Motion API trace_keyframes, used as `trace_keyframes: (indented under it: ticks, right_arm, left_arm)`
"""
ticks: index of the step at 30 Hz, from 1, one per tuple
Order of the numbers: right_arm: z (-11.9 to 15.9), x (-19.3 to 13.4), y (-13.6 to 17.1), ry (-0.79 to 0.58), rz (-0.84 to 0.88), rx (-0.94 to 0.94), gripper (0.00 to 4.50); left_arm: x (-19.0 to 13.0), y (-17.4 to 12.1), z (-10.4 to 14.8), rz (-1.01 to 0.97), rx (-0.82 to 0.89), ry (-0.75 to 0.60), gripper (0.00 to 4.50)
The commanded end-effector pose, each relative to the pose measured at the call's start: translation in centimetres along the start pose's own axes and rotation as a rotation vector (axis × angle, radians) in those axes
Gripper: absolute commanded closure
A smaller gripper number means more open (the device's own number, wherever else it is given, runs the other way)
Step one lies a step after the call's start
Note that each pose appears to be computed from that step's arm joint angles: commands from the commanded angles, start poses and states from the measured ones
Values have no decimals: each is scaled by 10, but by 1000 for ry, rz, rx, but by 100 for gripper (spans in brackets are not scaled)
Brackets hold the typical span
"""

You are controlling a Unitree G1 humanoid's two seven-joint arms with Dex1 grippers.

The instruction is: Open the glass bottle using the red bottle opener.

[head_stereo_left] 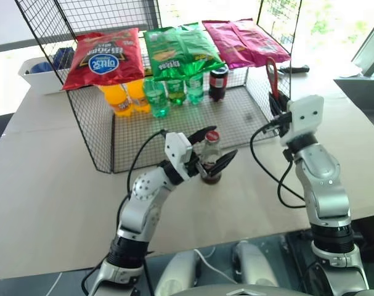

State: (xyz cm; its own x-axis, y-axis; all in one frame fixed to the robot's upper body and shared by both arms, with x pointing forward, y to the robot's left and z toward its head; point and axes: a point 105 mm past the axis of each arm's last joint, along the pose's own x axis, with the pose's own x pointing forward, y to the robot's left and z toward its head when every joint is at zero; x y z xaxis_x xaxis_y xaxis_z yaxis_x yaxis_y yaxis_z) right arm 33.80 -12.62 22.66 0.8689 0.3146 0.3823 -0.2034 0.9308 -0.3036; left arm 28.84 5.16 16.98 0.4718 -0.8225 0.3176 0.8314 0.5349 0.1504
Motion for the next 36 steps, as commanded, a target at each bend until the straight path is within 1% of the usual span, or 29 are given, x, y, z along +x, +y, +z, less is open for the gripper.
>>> trace_keyframes:
  ticks: [1,3,4,6,7,9,11,12,15,18,24,27,30,32,36]
  right_arm:
    - [17,2,5,-72,17,7,450]
    - [15,-1,13,-57,43,47,450]
    - [14,-3,18,-49,68,56,450]
    - [12,-10,31,-36,140,53,450]
    - [11,-14,34,-34,165,48,450]
    - [12,-20,40,-40,210,19,450]
    - [14,-26,47,-59,265,-44,450]
    - [13,-28,49,-67,280,-70,450]
    - [10,-41,59,-118,359,-234,450]
    - [-2,-56,68,-150,412,-331,450]
    - [-6,-59,76,-279,469,-502,450]
    - [-12,-58,83,-327,501,-555,450]
    - [-8,-52,91,-410,503,-589,450]
    - [-8,-51,94,-432,502,-586,450]
    - [-18,-51,99,-455,537,-612,450]
  left_arm:
    - [4,-3,17,-23,29,-61,9]
    - [3,-3,17,-26,26,-59,9]
    - [3,-3,16,-29,28,-54,60]
    - [2,-4,13,-39,40,-36,133]
    - [2,-4,12,-38,39,-33,187]
    - [1,-4,10,-36,38,-27,255]
    - [0,-3,7,-35,44,-9,289]
    - [-1,-3,5,-35,48,-1,294]
    - [-3,-2,1,-31,58,20,294]
    - [-4,-1,-1,-26,58,26,294]
    - [-6,-1,-5,-22,47,46,294]
    - [-6,0,-6,-21,42,51,294]
    - [-5,2,-6,-24,39,57,294]
    - [-5,2,-6,-24,37,58,294]
    - [-4,3,-7,-25,27,64,294]
